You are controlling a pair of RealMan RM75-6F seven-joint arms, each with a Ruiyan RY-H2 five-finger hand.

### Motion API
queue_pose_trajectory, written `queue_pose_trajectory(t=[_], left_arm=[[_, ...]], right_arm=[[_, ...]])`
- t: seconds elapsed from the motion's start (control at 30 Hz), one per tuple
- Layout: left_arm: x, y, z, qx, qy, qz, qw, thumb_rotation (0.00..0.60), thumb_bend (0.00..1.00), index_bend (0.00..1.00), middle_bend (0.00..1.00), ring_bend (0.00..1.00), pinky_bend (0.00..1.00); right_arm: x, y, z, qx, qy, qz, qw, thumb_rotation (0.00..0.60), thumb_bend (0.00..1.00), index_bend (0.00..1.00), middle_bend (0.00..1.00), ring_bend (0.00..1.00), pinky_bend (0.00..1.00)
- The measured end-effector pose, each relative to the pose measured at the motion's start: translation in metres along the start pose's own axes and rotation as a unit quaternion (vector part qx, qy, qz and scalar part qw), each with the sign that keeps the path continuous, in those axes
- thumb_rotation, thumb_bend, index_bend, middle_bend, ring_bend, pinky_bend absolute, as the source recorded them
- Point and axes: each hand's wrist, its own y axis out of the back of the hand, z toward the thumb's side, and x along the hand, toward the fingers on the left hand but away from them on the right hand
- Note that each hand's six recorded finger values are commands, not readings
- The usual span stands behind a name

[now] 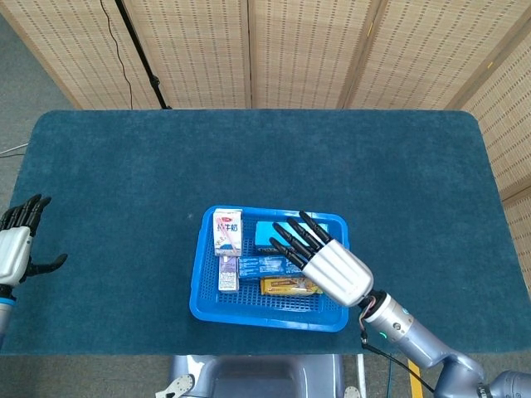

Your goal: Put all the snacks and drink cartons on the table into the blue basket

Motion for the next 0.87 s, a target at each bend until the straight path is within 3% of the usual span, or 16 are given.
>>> queue_pose_trajectory(t=[0.2,0.33,0.5,0.63,0.73,0.87], left_arm=[[-0.003,0.004,0.0,0.002,-0.003,0.015,0.9999,0.6,0.21,0.0,0.0,0.0,0.0],[-0.007,0.005,0.001,0.004,-0.009,0.028,0.9996,0.6,0.21,0.0,0.0,0.0,0.0],[-0.017,0.004,0.001,0.005,-0.023,0.051,0.9984,0.6,0.21,0.0,0.0,0.0,0.0],[-0.027,0.003,0.0,0.002,-0.033,0.07,0.997,0.6,0.21,0.0,0.0,0.0,0.0],[-0.035,-0.001,-0.006,0.0,-0.038,0.076,0.9964,0.6,0.21,0.0,0.0,0.0,0.0],[-0.041,-0.007,-0.015,0.0,-0.035,0.073,0.9967,0.6,0.21,0.0,0.0,0.0,0.0]], right_arm=[[0.009,0.004,-0.033,-0.024,-0.022,-0.044,0.9985,0.6,0.0,0.02,0.0,0.0,0.04],[0.027,-0.003,-0.07,-0.066,-0.062,-0.054,0.9944,0.6,0.0,0.0,0.0,0.0,0.0],[0.065,-0.024,-0.121,-0.102,-0.155,-0.027,0.9823,0.6,0.0,0.0,0.0,0.0,0.0],[0.105,-0.046,-0.154,-0.109,-0.243,0.011,0.9639,0.6,0.0,0.0,0.0,0.0,0.0],[0.133,-0.06,-0.163,-0.126,-0.28,0.042,0.9509,0.6,0.0,0.0,0.0,0.0,0.0],[0.157,-0.07,-0.165,-0.131,-0.307,0.057,0.9409,0.6,0.0,0.0,0.0,0.0,0.0]])
